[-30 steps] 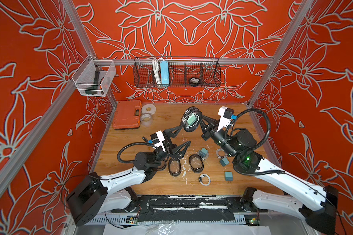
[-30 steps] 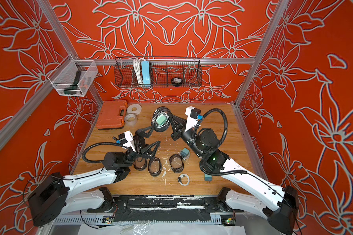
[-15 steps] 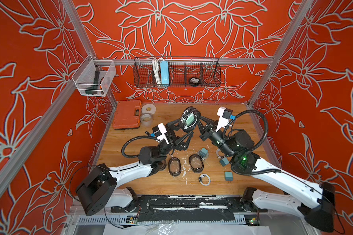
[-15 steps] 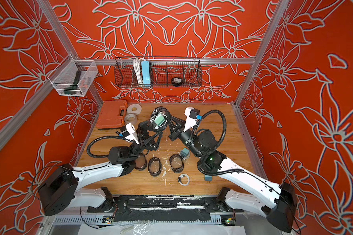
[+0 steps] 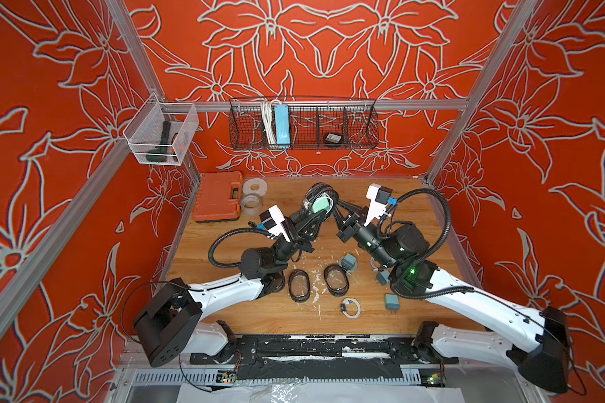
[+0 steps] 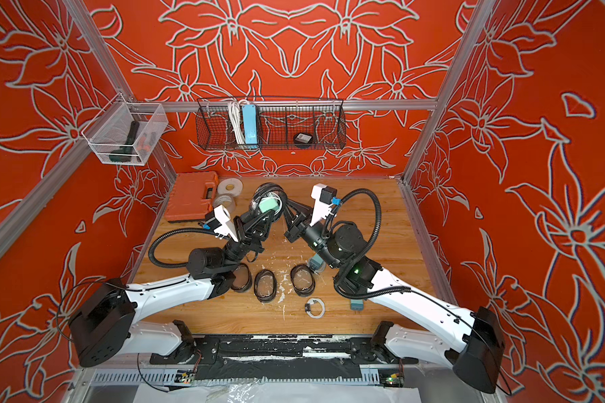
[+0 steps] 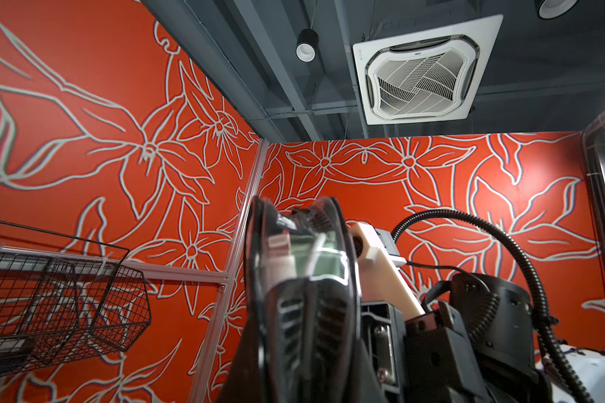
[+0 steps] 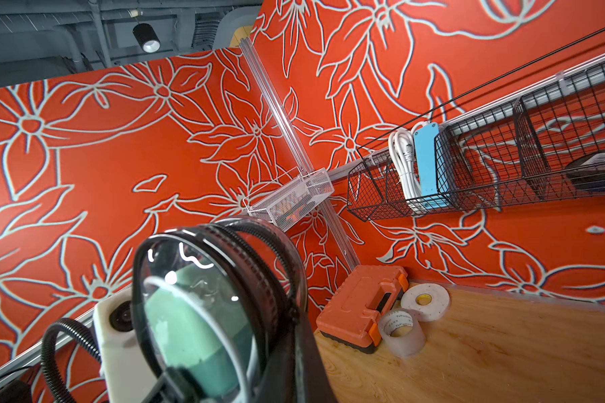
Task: Pack away charging kits
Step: Zip the zipper on the storage bag.
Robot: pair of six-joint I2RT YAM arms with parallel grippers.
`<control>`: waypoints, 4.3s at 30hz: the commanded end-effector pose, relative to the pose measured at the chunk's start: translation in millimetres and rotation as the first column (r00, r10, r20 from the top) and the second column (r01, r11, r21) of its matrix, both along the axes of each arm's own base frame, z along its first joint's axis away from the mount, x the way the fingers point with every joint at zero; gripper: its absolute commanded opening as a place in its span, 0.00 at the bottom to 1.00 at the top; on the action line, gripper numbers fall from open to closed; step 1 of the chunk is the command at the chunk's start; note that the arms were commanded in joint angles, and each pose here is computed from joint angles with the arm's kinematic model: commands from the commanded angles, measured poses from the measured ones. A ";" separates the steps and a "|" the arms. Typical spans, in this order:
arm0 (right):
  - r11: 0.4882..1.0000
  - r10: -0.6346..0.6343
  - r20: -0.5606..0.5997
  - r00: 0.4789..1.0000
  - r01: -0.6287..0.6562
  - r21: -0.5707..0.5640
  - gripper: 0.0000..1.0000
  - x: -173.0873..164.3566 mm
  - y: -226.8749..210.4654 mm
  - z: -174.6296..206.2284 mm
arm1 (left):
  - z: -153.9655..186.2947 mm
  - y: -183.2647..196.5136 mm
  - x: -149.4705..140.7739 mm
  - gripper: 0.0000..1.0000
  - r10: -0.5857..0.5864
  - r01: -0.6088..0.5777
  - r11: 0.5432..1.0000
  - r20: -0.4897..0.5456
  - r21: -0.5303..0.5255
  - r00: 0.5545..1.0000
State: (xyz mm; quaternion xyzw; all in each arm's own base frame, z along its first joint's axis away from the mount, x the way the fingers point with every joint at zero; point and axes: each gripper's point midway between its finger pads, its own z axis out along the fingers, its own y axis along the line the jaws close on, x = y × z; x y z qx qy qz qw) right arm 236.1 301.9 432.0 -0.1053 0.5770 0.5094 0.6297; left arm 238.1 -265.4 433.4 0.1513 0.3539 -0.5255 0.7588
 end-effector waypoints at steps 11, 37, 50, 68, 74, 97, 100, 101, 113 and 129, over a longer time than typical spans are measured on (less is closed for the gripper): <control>0.940 -0.118 0.236 0.964 0.185 -0.287 0.00 -5.8 -24.7 -16.3 | 9.8 -5.1 -0.3 0.00 0.015 0.013 0.982 -0.151 0.187 0.988; 0.587 -0.102 0.561 0.821 0.505 -0.633 0.00 33.7 -43.2 -71.3 | -101.6 21.7 -21.5 0.00 0.199 0.133 0.811 -0.481 0.570 0.854; 0.416 0.042 0.643 0.765 0.571 -0.707 0.00 71.5 -37.7 -81.0 | -132.0 13.1 -0.6 0.00 0.293 0.146 0.744 -0.515 0.652 0.805; 0.421 0.317 0.710 0.628 0.578 -0.699 0.00 66.5 -48.2 -66.8 | -147.6 -5.4 -4.5 0.00 0.228 0.232 0.704 -0.523 0.671 0.821; 0.435 0.321 0.768 0.554 0.634 -0.639 0.00 65.4 -49.4 -44.4 | -164.3 -11.5 4.4 0.00 0.258 0.251 0.676 -0.541 0.693 0.800; 0.787 0.219 0.782 0.583 0.369 -0.495 0.00 -23.6 -8.2 -53.1 | -40.5 -0.8 -35.6 0.07 -0.039 0.158 0.902 -0.289 0.401 0.957; 0.807 0.205 0.788 0.580 0.355 -0.471 0.00 -29.1 2.3 -49.6 | -27.4 -0.8 -48.3 0.18 -0.110 0.190 0.913 -0.232 0.360 0.967; 0.810 0.205 0.787 0.582 0.351 -0.470 0.00 -30.2 5.3 -49.7 | -23.5 0.1 -51.8 0.24 -0.128 0.197 0.918 -0.215 0.344 0.968; 0.871 0.076 0.775 0.627 0.337 -0.358 0.00 -29.3 18.6 -27.0 | -10.4 21.6 -62.3 0.71 -0.152 0.169 0.972 -0.108 0.166 0.982; 0.911 -0.072 0.742 0.667 0.347 -0.224 0.00 -21.6 16.1 25.9 | -28.8 46.1 -53.1 0.85 -0.080 0.085 0.996 -0.131 0.030 0.988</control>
